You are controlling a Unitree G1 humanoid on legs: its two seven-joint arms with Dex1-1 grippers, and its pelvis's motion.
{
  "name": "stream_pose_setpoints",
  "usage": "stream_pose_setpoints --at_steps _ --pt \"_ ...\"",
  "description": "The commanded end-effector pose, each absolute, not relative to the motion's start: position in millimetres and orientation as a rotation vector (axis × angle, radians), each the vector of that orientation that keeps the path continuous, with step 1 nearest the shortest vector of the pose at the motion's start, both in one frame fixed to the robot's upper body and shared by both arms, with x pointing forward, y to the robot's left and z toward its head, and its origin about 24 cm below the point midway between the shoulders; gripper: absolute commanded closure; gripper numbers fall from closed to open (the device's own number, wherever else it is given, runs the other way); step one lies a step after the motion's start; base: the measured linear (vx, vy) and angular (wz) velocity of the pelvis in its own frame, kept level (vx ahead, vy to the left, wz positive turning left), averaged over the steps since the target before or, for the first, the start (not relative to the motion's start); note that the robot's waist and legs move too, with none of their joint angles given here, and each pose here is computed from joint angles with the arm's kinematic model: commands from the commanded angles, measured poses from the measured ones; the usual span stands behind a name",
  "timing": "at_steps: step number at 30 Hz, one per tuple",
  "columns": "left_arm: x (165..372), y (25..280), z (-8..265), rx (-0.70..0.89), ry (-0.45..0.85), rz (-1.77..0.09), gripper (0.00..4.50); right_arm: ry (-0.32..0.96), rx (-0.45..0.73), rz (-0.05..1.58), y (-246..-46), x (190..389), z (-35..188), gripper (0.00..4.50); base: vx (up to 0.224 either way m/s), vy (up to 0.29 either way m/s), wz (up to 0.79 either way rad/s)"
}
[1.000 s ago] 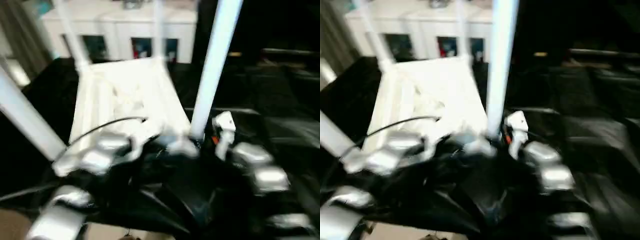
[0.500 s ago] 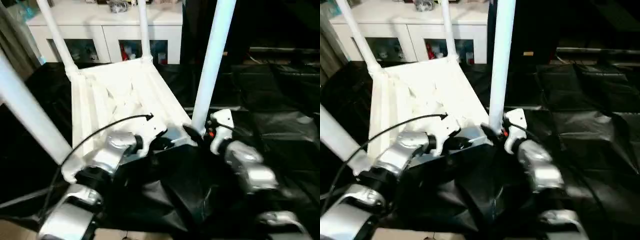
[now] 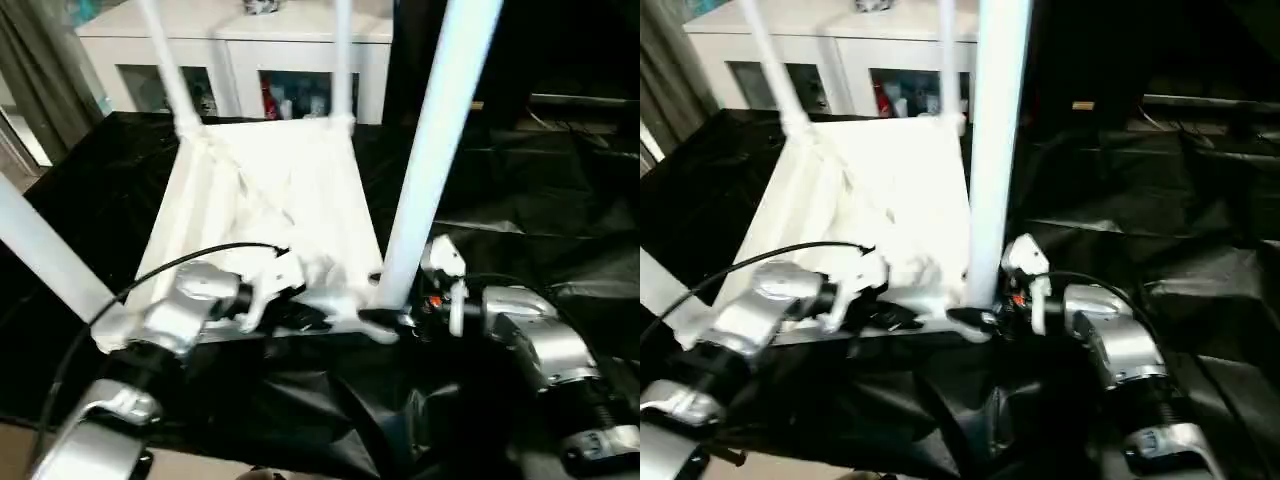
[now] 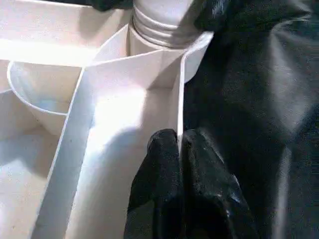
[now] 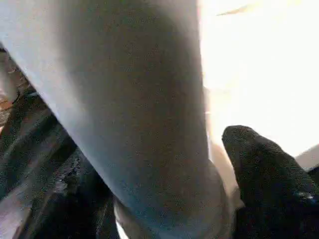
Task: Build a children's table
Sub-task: Rotate leg to tighten
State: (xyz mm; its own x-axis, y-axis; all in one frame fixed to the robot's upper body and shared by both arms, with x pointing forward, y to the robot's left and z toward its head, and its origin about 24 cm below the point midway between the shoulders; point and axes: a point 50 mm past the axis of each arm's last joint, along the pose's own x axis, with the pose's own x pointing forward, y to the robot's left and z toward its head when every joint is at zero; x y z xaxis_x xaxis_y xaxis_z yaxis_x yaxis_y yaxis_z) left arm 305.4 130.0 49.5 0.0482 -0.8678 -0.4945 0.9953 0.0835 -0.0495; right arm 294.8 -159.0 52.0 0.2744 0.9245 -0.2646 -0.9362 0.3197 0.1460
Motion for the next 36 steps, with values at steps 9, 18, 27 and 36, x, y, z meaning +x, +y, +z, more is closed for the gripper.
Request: stream_pose_setpoints --at_steps 9,18,27,36 --pt "303 134 54 0.345 0.464 -1.498 4.5 0.317 -0.032 1.319 -154.3 293.1 58 1.94 0.0 0.0 0.0" --pt "324 115 58 0.304 0.37 -1.27 4.5 0.323 0.024 1.052 -139.2 299.1 36 2.12 0.0 0.0 0.0" --pt "328 65 52 0.274 0.328 -1.137 4.5 0.326 0.097 0.716 -97.4 306.6 14 2.16 0.0 0.0 0.0" --pt "317 74 55 0.294 0.319 -1.291 4.5 0.234 0.139 0.948 -106.7 300.9 35 1.35 0.0 0.0 0.0"
